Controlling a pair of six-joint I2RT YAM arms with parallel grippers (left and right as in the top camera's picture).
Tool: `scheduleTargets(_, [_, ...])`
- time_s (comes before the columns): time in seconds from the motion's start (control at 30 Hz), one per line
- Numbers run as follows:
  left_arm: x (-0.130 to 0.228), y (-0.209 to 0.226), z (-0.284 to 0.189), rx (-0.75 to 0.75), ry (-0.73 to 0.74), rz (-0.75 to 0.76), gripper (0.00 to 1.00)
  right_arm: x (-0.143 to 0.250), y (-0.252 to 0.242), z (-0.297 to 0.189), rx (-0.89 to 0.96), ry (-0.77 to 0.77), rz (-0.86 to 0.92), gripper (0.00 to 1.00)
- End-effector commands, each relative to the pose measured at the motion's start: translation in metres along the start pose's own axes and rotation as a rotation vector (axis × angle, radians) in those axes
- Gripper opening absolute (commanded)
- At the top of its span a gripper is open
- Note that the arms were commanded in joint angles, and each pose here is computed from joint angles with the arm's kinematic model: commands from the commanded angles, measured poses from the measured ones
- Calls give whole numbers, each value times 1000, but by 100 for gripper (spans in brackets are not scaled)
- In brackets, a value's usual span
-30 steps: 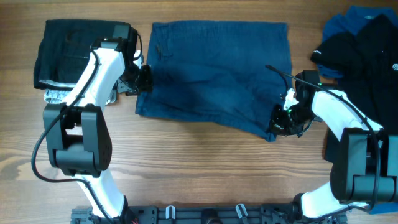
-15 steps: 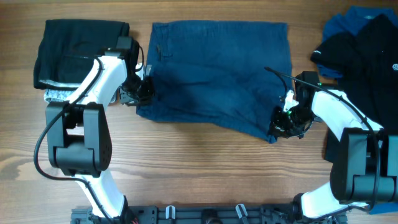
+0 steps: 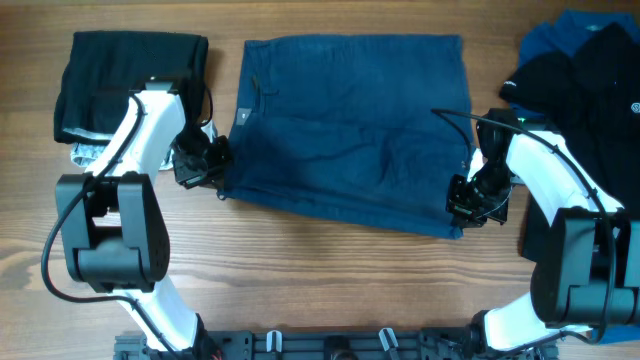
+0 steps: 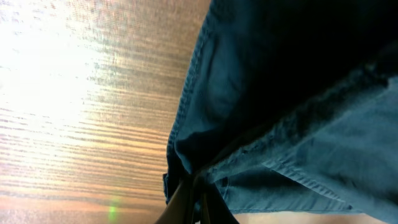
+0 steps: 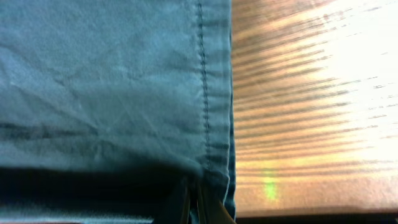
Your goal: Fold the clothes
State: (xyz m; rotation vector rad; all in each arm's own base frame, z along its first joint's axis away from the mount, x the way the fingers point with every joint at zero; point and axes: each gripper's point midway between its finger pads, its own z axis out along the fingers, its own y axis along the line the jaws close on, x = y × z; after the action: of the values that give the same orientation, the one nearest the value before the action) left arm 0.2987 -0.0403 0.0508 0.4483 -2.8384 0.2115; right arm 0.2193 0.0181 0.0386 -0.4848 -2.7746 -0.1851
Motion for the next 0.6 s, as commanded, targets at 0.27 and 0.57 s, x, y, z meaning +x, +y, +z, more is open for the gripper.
scheduleTargets(0.27, [36,19,21,-44,116,-50,45,6,-20,-6,110,8,75,45])
scheduleTargets(0.57, [-49,-28,-72,118,-340,42,52,-67,16,-95,11,-324,-28,52])
